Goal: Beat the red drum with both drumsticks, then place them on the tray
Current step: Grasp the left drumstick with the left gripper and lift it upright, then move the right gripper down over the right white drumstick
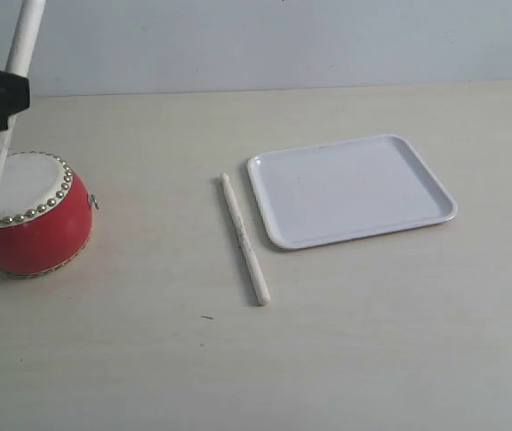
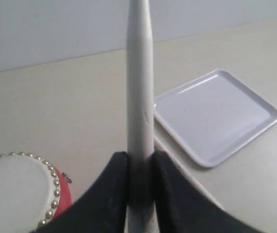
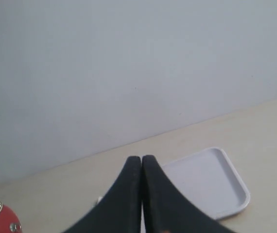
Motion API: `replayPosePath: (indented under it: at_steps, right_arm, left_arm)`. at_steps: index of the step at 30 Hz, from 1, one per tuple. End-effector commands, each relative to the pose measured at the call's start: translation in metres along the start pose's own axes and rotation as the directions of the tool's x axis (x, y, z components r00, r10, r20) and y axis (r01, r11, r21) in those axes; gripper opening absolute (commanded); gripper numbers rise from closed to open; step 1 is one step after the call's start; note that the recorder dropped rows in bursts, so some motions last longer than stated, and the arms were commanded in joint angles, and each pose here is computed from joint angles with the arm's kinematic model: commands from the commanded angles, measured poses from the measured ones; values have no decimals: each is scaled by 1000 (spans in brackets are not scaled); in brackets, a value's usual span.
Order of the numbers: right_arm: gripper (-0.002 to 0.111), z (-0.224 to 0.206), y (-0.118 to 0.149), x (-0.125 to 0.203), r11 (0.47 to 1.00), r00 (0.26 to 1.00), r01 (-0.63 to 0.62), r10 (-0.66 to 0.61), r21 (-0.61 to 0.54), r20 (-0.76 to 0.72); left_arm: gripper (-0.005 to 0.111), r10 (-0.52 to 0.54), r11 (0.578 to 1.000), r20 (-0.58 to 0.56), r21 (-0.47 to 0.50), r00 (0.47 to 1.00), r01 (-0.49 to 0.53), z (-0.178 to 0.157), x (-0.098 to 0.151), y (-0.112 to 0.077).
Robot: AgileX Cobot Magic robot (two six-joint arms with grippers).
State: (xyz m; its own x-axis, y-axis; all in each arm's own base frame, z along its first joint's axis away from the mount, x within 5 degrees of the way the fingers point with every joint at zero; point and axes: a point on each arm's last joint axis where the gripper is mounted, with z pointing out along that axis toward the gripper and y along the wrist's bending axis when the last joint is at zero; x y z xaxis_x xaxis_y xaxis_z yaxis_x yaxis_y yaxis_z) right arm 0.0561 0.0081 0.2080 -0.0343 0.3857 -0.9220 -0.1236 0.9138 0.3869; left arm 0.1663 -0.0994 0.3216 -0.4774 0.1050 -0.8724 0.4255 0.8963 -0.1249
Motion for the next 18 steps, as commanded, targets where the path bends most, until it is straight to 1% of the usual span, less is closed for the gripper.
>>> replayPosePath:
  at_steps: [1,6,10,11,12,15,16,18]
  right_arm:
    - [0,0,0,-4,1000,998,-1,1,2,60]
    - [0,0,0,-5,1000,998,-1,1,1,70]
    - [0,-1,0,-7,1000,997,1,-1,0,83]
    - [0,-3,5,-18,1000,994,2,0,-19,113]
    - [0,-4,8,-24,1000,992,3,1,-29,124]
    - [0,-13,26,-60,994,983,12,8,-104,183]
    - [0,-12,29,-64,993,985,11,9,-116,172]
    - [0,-3,41,-85,990,994,19,-3,-142,114]
  left_arm:
    - [0,-2,1000,48,20,999,1,-10,21,3]
    - [0,-6,999,110,40,994,2,-20,46,6]
    - [0,-12,998,183,62,983,1,-27,61,8]
    - [0,-13,998,200,67,980,0,-30,67,9]
    - [0,-13,998,201,67,980,0,-31,70,10]
    - [0,-12,998,193,68,981,-1,-29,83,12]
    - [0,-12,998,192,69,981,-1,-28,85,12]
    - [0,-12,998,195,70,981,-1,-28,87,12]
